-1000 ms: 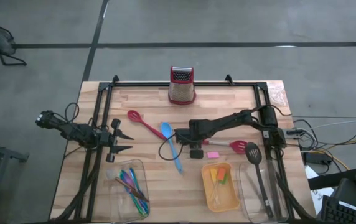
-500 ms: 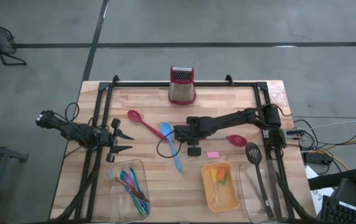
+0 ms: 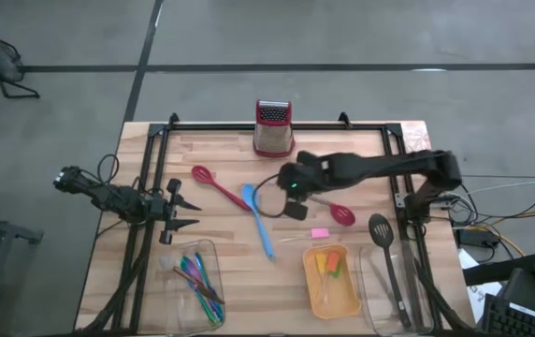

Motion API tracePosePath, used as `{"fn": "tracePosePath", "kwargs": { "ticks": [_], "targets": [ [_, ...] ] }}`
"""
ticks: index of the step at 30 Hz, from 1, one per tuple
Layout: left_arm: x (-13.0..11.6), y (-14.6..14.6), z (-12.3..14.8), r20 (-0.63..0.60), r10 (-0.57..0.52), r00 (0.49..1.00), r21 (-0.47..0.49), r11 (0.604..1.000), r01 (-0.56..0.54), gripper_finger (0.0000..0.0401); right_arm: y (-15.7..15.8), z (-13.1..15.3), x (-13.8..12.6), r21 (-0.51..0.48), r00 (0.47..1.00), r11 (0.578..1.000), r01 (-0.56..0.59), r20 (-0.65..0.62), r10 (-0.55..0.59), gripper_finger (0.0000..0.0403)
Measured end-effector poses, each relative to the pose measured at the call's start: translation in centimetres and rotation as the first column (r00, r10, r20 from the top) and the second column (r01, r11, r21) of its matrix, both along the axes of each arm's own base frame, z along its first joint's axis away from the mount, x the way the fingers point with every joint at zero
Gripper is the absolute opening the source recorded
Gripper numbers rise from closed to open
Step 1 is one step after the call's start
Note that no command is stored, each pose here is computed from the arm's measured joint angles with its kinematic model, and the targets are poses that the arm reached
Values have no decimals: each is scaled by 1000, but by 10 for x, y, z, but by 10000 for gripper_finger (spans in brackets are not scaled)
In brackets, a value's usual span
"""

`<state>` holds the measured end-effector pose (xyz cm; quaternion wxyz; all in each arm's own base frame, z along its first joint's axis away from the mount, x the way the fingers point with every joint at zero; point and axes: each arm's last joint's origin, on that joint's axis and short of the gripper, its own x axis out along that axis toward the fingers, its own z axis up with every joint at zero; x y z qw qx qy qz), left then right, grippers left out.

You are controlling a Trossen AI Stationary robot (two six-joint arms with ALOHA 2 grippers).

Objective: Pick & Place Kitchen Items
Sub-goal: Put the right red serving spoon into the right transparent bin

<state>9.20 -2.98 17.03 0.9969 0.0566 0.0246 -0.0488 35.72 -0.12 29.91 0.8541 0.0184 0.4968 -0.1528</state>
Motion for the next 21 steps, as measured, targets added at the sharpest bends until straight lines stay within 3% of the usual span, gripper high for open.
{"fn": "tracePosePath", "kwargs": {
  "ticks": [11,21],
  "targets": [
    [0,0,0,0,0,1000,0,1000,0,159,-3,82,-69,-6,979,993,114,168,-112,57],
    [0,0,0,-2,0,1000,1,1000,0,159,-3,113,-91,33,966,979,203,158,-205,54]
  ]
}}
